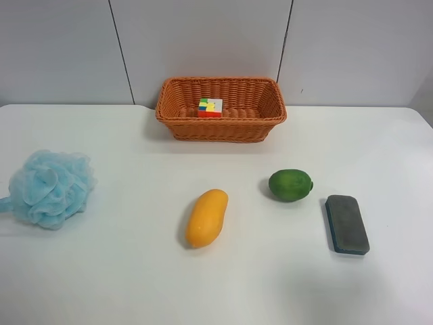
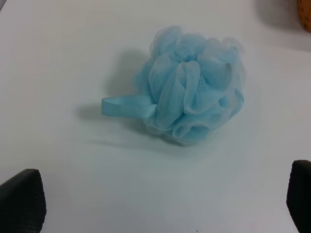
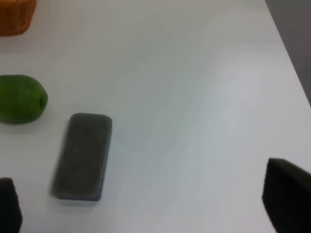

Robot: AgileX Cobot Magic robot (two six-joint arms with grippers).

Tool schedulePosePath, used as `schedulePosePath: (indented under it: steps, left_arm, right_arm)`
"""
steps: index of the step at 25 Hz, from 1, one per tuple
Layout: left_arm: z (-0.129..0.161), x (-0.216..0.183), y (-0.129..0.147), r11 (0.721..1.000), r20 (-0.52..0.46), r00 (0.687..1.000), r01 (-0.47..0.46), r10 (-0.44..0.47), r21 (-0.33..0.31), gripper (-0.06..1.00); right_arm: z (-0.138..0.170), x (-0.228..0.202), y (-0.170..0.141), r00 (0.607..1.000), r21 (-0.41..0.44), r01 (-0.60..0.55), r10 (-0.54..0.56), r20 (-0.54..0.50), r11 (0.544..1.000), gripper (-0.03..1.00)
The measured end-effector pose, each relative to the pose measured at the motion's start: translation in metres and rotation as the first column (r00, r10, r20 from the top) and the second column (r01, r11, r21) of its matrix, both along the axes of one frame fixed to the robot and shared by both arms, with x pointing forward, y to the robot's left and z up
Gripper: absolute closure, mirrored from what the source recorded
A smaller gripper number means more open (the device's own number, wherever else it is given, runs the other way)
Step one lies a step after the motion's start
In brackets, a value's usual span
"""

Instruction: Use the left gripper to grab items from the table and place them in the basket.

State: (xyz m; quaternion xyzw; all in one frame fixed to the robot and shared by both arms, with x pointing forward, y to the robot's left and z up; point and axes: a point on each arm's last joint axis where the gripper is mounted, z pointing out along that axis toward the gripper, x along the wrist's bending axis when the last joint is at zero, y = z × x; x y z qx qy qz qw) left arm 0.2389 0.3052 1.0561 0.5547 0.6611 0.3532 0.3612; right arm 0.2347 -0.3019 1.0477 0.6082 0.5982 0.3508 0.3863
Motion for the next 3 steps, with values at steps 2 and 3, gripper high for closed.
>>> schedulePosePath:
  steps: [2,3]
  left_arm:
    - [0.0,0.0,0.0,1.0,0.0,1.0,0.0,0.0,0.0,-0.05]
    - [0.0,0.0,0.0,1.0,0.0,1.0,0.0,0.0,0.0,-0.05]
  right_arm:
    - [0.0,0.0,0.0,1.0,0.0,0.0,0.0,0.0,1.0,-0.03]
    - [0.0,0.0,0.0,1.0,0.0,0.0,0.0,0.0,1.0,-0.03]
